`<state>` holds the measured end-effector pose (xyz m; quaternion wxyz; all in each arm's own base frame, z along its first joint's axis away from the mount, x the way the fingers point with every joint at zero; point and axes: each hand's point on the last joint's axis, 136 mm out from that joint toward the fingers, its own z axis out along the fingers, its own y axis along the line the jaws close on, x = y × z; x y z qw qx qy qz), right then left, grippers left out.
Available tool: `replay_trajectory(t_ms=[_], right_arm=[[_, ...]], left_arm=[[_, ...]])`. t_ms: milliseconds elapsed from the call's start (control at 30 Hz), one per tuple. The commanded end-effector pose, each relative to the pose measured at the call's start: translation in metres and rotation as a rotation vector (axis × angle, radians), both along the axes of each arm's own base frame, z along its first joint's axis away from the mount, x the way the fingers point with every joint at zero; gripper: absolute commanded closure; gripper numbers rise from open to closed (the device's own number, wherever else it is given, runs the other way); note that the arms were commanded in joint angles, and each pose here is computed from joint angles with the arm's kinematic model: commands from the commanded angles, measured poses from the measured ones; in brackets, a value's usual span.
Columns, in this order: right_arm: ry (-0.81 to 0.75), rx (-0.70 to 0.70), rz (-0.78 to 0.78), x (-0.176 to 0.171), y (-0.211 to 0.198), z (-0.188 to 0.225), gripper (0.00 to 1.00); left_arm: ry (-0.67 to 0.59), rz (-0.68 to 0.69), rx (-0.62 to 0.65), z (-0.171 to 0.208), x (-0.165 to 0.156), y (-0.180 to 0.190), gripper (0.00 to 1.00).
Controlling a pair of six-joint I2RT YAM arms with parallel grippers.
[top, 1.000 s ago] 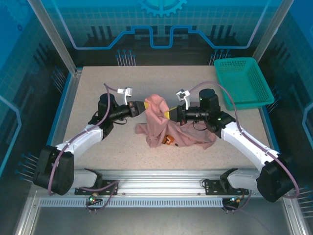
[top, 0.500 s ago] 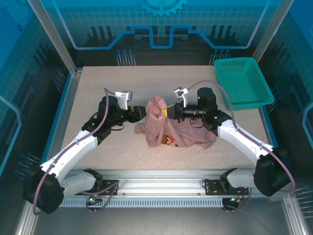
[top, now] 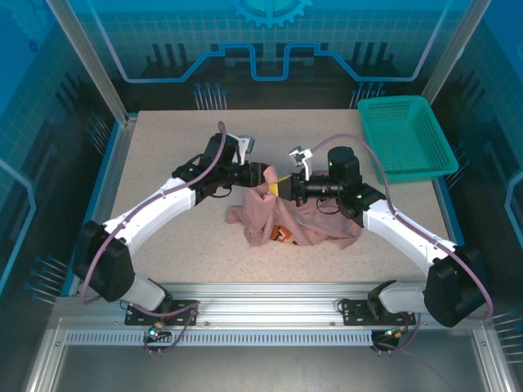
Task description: Fold the inside-out t-shirt
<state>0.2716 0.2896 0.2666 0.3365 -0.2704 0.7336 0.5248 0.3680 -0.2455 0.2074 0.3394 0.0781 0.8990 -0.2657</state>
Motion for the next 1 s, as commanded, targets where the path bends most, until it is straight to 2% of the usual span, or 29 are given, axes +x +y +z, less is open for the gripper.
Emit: replay_trajectory(t_ms=[0, 233, 400, 633, 800, 967], right_arm=[[-0.048, 0.001, 0.008, -0.005, 0.001, 0.009, 1.0], [-0.074, -0.038, -0.013, -0.007, -0.005, 0.007, 1.0], [-0.1, -0.08, -0.053, -0.005, -0.014, 0.004, 1.0], [-0.106, -0.164, -0.157, 0.007, -0.029, -0.006, 1.0], [-0.08, -0.277, -0.313, 0.028, -0.051, -0.015, 1.0], [-0.063, -0.306, -0.359, 0.038, -0.068, -0.016, 0.99]], left_arm=[[0.009, -0.004, 0.001, 0.007, 0.001, -0.004, 0.6], [-0.035, -0.033, -0.018, 0.022, 0.0, -0.007, 1.0], [-0.108, -0.078, -0.112, 0.044, -0.01, -0.009, 1.0], [-0.203, -0.188, -0.402, 0.089, -0.037, -0.009, 1.0], [-0.22, -0.297, -0.546, 0.112, -0.058, -0.007, 1.0], [-0.223, -0.386, -0.676, 0.133, -0.075, -0.002, 1.0]])
